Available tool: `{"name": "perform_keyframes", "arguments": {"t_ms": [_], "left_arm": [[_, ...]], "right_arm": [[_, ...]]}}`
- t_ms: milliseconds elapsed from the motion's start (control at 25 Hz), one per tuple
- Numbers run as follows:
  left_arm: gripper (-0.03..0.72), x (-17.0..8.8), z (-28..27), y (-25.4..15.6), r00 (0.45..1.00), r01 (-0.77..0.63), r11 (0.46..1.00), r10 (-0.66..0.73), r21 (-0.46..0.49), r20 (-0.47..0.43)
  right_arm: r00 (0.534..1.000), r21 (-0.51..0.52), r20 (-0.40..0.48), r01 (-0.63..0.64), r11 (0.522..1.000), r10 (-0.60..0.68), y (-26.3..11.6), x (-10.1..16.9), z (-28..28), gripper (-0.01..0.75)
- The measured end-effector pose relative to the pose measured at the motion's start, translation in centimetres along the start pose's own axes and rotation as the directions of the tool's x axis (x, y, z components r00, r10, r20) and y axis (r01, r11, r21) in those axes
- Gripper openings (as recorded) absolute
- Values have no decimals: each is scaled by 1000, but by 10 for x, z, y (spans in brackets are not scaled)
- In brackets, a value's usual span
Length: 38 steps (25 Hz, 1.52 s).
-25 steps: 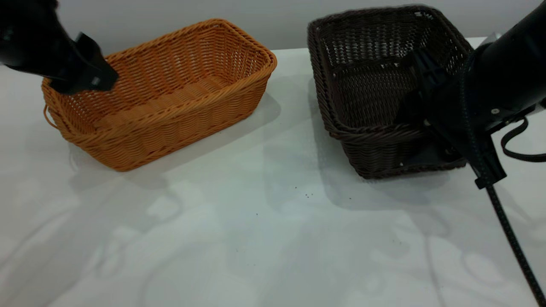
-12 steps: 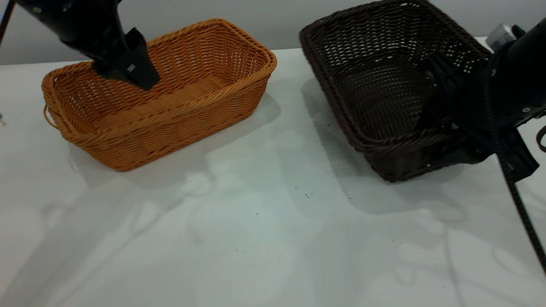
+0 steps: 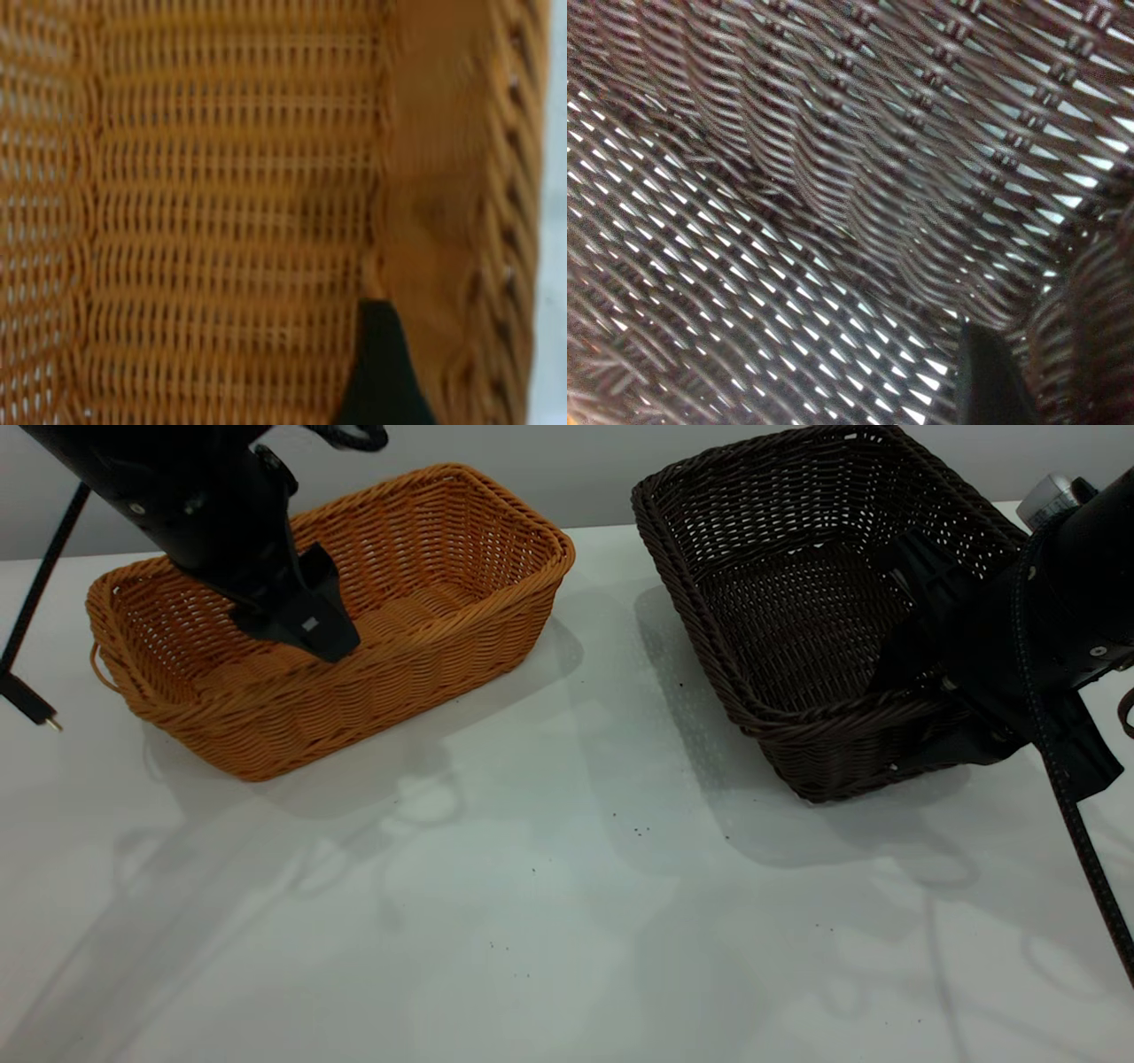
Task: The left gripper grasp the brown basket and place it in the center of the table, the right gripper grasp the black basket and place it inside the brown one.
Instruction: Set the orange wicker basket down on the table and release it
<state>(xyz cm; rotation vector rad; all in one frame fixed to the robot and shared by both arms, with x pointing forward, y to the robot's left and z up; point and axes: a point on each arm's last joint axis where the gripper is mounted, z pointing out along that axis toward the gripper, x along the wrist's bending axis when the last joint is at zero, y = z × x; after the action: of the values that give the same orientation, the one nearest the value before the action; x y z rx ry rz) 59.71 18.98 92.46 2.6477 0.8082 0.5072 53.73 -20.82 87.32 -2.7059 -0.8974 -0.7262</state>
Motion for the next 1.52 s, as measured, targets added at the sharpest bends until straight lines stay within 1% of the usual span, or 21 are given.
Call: {"name": "perform_keyframes", "arguments": {"t_ms": [320, 480, 600, 680, 800, 920, 1040, 1120, 1280, 1360, 1520], "left_arm": [[437, -3, 18, -5, 1000, 11, 1000, -11, 20, 15], [437, -8, 29, -3, 1000, -8, 1000, 8, 9, 4], [423, -12, 38, -1, 1000, -23, 1000, 23, 2, -4], [398, -14, 44, -1, 999, -37, 999, 37, -1, -10], [334, -15, 53, -1, 999, -40, 999, 40, -14, -30], [237, -16, 57, -1, 998, -44, 999, 43, -24, -43], [113, -16, 58, -1, 997, -56, 998, 54, -24, -46], [101, -16, 58, -1, 998, -53, 998, 53, -19, -39], [102, -19, 57, -4, 993, -120, 993, 120, 8, -4], [102, -23, 56, -4, 985, -169, 985, 168, 21, 24], [102, -37, 55, -4, 966, -237, 970, 229, 56, 116]], "right_arm": [[1000, -4, 0, -2, 1000, 2, 0, 0, 0, 286], [1000, -4, 0, -2, 1000, 2, 0, 0, 0, 286], [1000, -5, 0, -1, 1000, 1, 0, 0, 0, 286], [1000, -5, 0, -1, 1000, 1, 0, 0, 0, 286], [1000, -2, 0, 6, 1000, -6, 0, 0, 0, 286], [1000, 1, 0, 28, 1000, -28, 0, 0, 0, 286], [1000, 2, 0, 30, 1000, -30, 0, 0, 0, 286], [1000, -1, -5, 28, 1000, -28, 1, 1, -1, 286], [999, -24, -30, 21, 999, -22, 4, 5, -9, 286], [999, -35, -47, 17, 999, -19, 7, 7, -15, 286], [996, -28, -79, 27, 999, -30, 14, 9, -25, 286]]}}
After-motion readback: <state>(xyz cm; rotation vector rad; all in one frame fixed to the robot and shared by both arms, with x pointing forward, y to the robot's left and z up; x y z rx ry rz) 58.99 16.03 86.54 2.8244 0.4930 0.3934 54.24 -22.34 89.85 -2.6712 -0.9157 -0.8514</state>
